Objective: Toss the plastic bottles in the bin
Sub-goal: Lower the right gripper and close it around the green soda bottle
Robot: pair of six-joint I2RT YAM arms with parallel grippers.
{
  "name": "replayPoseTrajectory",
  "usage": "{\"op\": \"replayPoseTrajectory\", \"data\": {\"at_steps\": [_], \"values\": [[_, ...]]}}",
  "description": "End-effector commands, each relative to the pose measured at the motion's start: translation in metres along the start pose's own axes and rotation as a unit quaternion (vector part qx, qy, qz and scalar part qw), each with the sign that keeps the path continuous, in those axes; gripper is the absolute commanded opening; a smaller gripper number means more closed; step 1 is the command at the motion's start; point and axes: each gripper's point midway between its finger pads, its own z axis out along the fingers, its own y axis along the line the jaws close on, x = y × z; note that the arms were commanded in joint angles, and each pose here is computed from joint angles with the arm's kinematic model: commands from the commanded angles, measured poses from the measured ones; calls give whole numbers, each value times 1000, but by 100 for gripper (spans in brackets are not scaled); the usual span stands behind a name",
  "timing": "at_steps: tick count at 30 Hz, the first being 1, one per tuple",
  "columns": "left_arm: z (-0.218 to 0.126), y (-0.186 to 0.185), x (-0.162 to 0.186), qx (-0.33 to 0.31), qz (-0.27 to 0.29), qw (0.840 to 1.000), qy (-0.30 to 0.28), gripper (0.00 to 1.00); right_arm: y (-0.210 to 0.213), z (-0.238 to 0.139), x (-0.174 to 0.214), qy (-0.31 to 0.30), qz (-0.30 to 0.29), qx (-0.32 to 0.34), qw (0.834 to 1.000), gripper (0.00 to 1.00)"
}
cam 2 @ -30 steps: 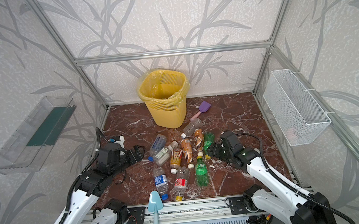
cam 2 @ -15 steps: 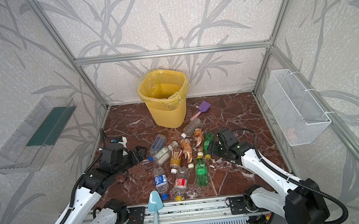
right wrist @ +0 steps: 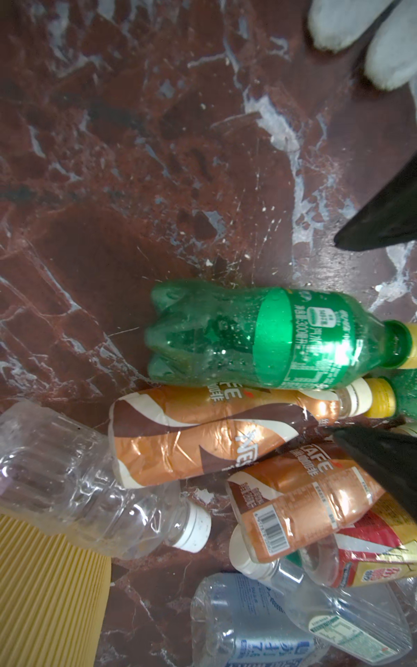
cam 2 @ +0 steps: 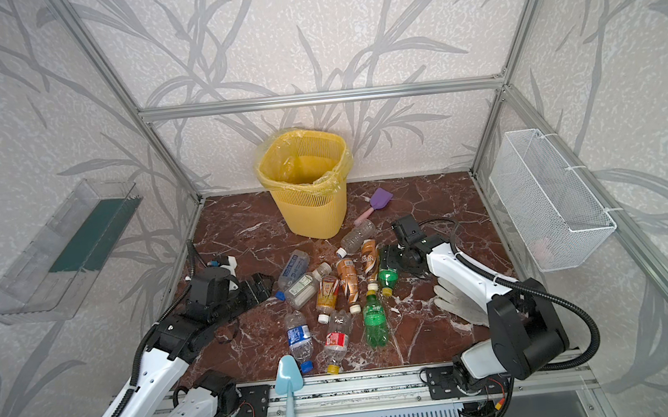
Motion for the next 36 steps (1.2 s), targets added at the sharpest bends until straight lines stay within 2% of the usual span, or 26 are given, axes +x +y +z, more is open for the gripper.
{"op": "replayPoseTrajectory", "data": {"at_steps": [1,10,15,20,29,36], "values": [[0,4,3,-5,-6,1000,3,92,2,6,-3,23,-8,3,1000,76],[2,4,4,-6,-6,1000,6,91,-4,38,1,74,-3,27,997,72],[1,4,4,-5,-5,1000,6,91,-15,42,2,85,4,47,995,69],[1,4,4,-7,-3,1000,5,91,-24,43,11,102,2,55,993,57],[3,4,3,-9,0,1000,9,91,-36,21,43,121,-2,54,991,55],[8,2,4,-7,-2,1000,14,91,-29,-5,65,109,-9,19,994,54]]}}
